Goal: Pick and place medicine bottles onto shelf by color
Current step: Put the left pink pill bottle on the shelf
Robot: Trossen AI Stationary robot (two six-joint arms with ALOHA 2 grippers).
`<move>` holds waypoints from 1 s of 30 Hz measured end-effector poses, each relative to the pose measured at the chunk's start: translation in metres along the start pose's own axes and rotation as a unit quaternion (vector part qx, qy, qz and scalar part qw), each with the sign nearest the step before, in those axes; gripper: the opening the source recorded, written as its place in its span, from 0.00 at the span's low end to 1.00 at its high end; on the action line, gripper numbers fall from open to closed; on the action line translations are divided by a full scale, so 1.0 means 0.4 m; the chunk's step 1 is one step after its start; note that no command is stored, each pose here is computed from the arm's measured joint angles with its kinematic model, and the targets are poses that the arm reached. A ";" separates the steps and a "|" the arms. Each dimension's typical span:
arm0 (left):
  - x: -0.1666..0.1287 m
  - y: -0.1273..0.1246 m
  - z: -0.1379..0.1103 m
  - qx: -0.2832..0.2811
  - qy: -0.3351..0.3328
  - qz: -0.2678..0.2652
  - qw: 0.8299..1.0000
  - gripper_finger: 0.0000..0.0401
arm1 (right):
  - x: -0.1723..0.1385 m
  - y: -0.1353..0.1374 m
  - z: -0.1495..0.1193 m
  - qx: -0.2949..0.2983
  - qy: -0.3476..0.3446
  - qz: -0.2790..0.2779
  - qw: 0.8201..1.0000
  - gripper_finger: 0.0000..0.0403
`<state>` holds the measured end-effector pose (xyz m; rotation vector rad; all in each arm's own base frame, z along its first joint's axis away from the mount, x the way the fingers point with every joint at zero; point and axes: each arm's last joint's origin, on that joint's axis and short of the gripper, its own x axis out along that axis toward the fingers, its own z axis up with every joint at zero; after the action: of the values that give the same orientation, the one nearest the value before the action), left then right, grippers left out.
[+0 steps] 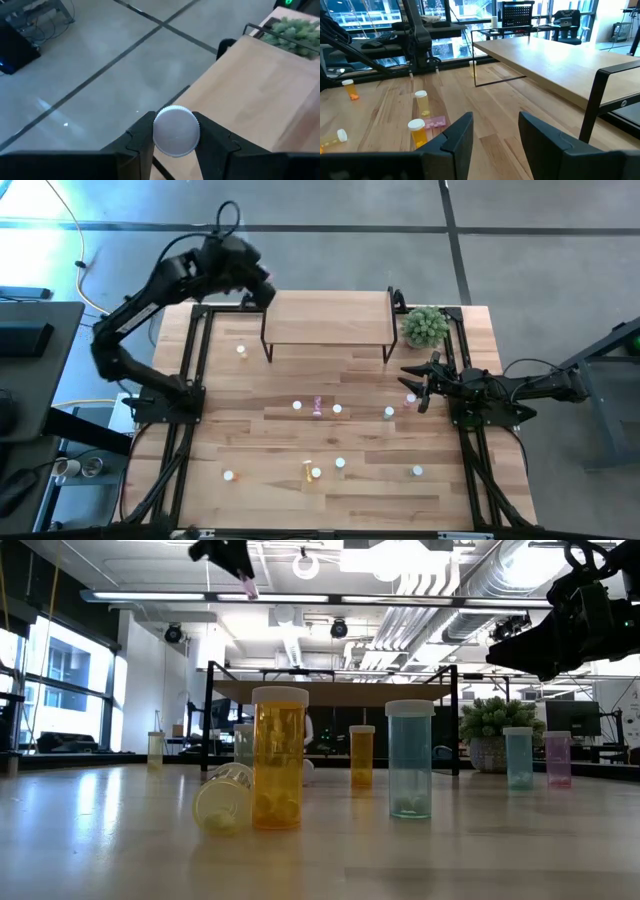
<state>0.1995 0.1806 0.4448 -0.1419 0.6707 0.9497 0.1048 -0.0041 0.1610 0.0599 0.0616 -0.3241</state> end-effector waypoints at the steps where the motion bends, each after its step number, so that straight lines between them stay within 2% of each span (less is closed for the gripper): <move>1: 0.015 0.001 0.007 0.005 0.010 -0.002 1.000 0.27 | 0.000 0.000 0.000 0.000 0.000 0.000 1.000 0.37; 5: 0.083 -0.001 0.017 0.022 0.072 -0.006 0.997 0.27 | 0.000 0.000 0.000 0.000 0.000 0.000 1.000 0.37; 13: 0.225 -0.010 -0.010 0.066 0.175 -0.009 0.982 0.27 | 0.000 0.000 0.000 0.000 0.000 0.000 1.000 0.37; 20: 0.315 0.002 -0.038 0.049 0.230 -0.028 0.972 0.27 | 0.000 0.000 0.000 0.000 0.000 0.000 1.000 0.37; 30: 0.381 -0.002 -0.062 0.024 0.267 -0.062 0.962 0.27 | 0.000 0.000 0.000 0.000 0.000 0.000 1.000 0.37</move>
<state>0.2491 0.2779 0.3355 -0.4023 1.1665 0.7751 0.1048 -0.0041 0.1609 0.0602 0.0618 -0.3242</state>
